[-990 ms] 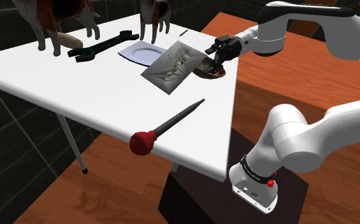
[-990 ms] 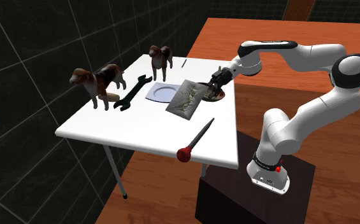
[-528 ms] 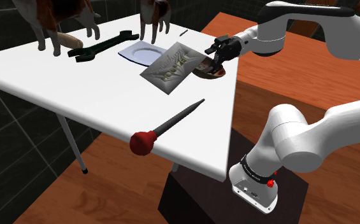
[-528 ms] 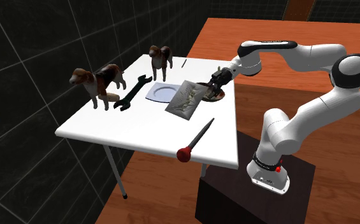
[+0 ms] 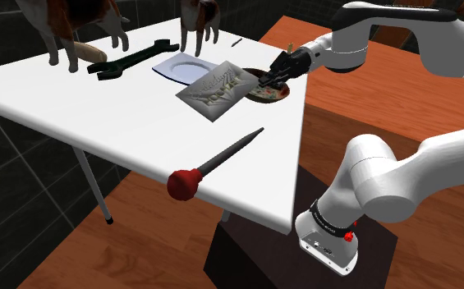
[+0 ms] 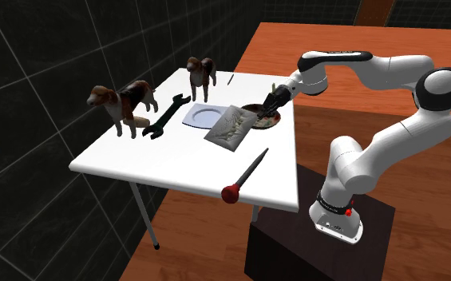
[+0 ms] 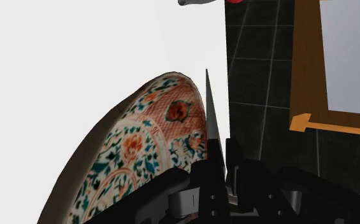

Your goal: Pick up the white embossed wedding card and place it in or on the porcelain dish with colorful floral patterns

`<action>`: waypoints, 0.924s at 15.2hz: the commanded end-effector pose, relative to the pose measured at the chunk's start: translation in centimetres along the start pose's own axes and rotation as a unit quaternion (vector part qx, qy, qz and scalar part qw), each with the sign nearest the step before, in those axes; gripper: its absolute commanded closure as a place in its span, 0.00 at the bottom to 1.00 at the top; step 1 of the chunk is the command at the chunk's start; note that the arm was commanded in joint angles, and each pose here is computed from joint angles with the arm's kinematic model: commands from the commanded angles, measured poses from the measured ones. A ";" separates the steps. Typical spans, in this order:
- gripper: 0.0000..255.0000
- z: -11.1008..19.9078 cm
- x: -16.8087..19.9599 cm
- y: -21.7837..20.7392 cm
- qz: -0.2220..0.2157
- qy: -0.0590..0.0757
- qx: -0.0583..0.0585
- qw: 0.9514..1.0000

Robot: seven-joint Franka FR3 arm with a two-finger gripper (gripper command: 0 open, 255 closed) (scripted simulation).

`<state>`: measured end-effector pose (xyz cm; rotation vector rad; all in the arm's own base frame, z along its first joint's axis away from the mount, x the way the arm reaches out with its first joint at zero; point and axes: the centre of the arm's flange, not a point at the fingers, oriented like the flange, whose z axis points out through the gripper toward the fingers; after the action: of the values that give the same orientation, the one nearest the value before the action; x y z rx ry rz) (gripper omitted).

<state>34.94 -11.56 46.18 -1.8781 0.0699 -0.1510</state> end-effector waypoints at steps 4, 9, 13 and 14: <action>1.00 -0.3 0.1 -1.0 0.000 0.000 0.000 1.000; 1.00 -1.1 0.3 -3.5 0.000 0.000 0.000 1.000; 1.00 -1.7 0.4 -5.5 0.000 0.000 0.000 1.000; 1.00 -1.9 0.4 -6.0 0.000 0.000 0.000 1.000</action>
<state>34.92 -11.50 51.96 -1.8782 0.0698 -0.1513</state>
